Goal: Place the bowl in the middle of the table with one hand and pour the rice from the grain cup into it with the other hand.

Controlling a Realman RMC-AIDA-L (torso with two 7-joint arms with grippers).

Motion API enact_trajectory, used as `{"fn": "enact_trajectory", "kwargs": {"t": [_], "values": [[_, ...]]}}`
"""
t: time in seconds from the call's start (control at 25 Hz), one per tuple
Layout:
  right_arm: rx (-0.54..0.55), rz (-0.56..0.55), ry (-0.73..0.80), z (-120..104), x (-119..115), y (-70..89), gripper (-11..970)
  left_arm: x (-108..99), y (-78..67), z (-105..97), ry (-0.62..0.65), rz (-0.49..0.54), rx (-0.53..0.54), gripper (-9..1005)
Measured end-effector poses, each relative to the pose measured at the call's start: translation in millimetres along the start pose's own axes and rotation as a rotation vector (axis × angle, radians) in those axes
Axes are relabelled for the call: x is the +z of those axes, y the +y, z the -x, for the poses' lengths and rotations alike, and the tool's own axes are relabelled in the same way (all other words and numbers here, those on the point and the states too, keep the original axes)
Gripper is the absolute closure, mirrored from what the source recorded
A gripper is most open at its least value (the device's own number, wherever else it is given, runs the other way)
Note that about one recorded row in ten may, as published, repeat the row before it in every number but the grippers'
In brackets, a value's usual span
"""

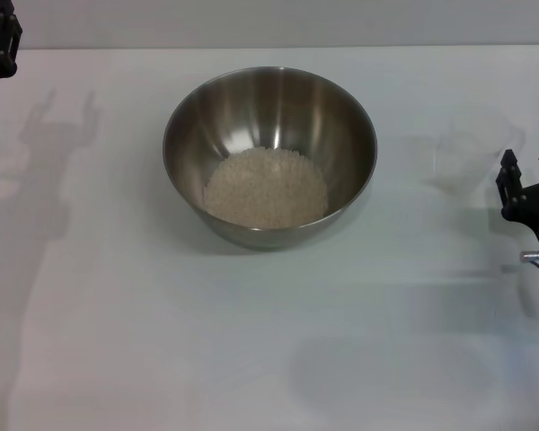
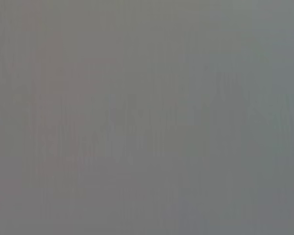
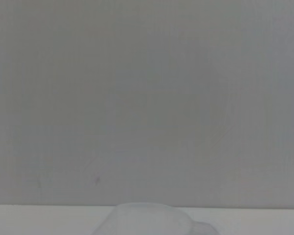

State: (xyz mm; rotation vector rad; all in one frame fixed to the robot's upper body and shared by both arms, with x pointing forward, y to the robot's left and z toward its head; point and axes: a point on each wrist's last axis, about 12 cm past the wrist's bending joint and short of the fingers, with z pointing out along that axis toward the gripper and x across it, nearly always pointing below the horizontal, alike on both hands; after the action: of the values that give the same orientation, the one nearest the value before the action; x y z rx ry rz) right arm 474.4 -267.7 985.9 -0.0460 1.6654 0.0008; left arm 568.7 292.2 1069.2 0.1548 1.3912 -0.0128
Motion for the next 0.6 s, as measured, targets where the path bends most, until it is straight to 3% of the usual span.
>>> {"fn": "enact_trajectory", "kwargs": {"t": [0.36, 0.6], "values": [[0.003, 0.041, -0.014, -2.9, -14.4, 9.9, 489, -4.1, 1.9, -2.7, 0.011, 0.005, 0.002, 439], [-0.01, 0.069, -0.103, 2.0, -32.2, 14.1, 489, -7.1, 3.3, -5.2, 0.022, 0.009, 0.003, 439]]}}
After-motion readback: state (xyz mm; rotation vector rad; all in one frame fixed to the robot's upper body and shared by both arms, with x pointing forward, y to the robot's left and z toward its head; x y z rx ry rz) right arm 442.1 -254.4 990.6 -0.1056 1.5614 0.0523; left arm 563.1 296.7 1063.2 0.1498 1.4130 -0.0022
